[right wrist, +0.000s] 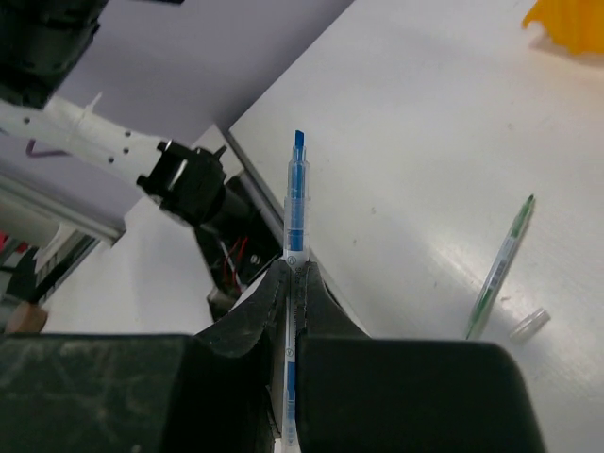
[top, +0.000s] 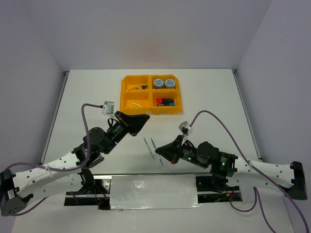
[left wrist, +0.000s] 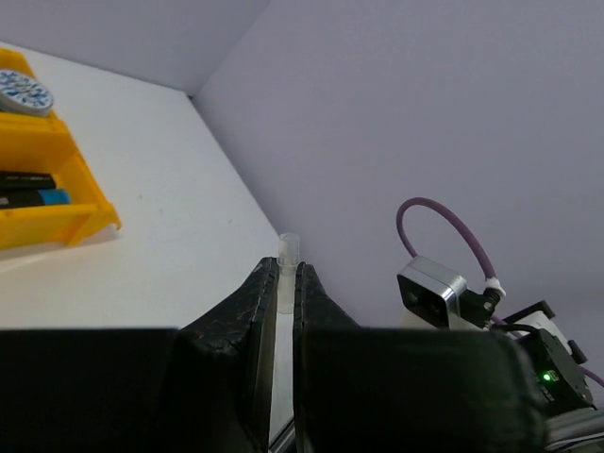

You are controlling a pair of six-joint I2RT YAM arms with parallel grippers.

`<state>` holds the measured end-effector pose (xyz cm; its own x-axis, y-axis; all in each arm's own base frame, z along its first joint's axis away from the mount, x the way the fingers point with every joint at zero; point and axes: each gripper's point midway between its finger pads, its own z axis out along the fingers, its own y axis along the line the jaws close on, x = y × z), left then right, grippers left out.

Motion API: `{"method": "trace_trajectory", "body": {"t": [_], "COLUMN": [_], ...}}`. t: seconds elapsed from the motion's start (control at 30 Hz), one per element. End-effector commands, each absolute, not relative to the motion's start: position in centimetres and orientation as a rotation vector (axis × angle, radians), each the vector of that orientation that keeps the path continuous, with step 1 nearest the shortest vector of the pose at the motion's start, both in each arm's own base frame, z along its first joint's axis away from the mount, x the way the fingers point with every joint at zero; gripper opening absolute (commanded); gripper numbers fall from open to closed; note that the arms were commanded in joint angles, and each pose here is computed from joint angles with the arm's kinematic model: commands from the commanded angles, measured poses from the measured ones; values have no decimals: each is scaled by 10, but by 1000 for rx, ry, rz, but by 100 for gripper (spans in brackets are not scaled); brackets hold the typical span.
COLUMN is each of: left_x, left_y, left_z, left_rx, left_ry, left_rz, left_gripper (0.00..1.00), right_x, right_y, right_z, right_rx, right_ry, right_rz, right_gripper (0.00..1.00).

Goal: Sort the stationery into containers
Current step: Close the pen cap on the pen.

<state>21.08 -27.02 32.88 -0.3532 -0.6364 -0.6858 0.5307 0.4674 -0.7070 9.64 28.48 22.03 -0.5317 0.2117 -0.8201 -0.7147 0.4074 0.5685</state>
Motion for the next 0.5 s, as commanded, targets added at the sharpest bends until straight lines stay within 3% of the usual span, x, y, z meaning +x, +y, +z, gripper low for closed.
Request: {"method": "trace_trajectory", "body": {"t": [0.0,0.47], "left_x": [192,191], "left_y": [-263,-266], "left_z": [389,376], "left_rx": [-95,-65], "left_ry": [1293,1336], "left_rz": [-1380,-1364], "left_gripper": [0,0], "right_x": [117,123], "right_y": [284,288], "right_z": [271,292], "right_rx": [-329,-390], "right_ry": [1616,1563], "right_rz": [1223,1155], "right_gripper": [0,0]}}
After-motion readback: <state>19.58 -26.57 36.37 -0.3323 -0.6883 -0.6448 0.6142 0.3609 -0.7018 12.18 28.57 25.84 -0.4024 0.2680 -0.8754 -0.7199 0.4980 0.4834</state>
